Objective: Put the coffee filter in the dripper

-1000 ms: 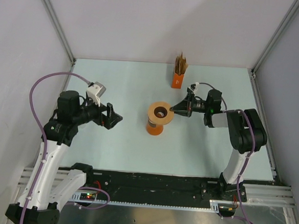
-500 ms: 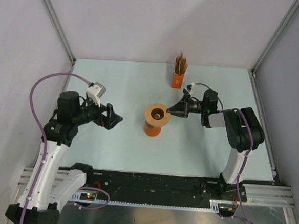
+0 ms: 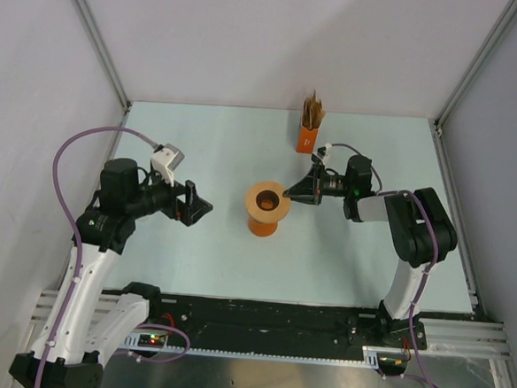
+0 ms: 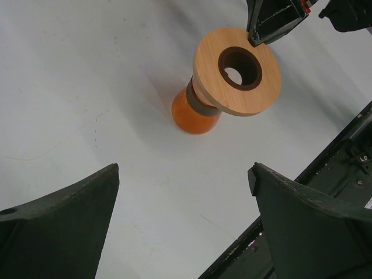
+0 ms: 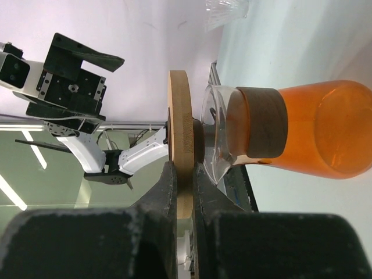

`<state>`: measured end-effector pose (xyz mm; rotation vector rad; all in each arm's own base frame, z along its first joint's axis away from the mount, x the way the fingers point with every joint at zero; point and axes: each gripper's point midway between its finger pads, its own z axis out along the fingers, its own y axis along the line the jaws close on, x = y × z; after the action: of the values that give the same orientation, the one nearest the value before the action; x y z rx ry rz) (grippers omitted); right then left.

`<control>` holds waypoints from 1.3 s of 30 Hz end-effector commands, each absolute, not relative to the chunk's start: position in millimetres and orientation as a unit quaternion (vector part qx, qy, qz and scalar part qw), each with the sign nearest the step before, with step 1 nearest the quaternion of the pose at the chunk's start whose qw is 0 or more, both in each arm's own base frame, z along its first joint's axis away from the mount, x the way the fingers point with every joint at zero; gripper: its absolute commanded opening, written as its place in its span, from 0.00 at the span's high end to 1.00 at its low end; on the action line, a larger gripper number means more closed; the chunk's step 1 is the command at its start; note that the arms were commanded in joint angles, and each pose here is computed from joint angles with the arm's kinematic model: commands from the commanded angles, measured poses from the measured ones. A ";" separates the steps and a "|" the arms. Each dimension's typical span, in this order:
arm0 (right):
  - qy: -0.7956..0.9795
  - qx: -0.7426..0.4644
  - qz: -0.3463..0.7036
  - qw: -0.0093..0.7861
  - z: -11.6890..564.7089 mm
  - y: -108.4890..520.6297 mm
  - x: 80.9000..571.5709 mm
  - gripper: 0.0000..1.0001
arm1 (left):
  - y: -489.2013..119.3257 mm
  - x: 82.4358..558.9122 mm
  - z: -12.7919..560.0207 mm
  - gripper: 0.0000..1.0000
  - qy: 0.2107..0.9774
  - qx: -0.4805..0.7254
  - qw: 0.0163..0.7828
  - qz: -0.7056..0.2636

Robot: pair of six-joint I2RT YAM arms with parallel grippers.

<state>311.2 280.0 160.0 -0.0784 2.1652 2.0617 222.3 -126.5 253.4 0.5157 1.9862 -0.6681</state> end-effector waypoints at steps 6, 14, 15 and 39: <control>0.705 -0.068 0.696 0.114 191.6 286.0 311.9 1.00 | -131.1 220.1 256.9 0.00 0.805 0.213 0.474 -0.287; 0.713 -0.064 0.690 0.105 181.2 293.8 316.0 0.97 | -130.0 219.2 255.4 0.00 0.806 0.211 0.475 -0.284; 0.714 -0.066 0.689 0.107 180.5 294.4 317.2 0.97 | -129.9 219.0 254.6 0.00 0.806 0.211 0.474 -0.284; 0.733 -0.045 0.670 0.104 154.6 291.3 335.0 0.70 | -127.4 219.9 253.9 0.00 0.809 0.208 0.475 -0.277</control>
<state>324.8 291.7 148.6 -0.0830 2.2079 1.9946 221.5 -126.6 249.6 0.5149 1.9952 -0.6726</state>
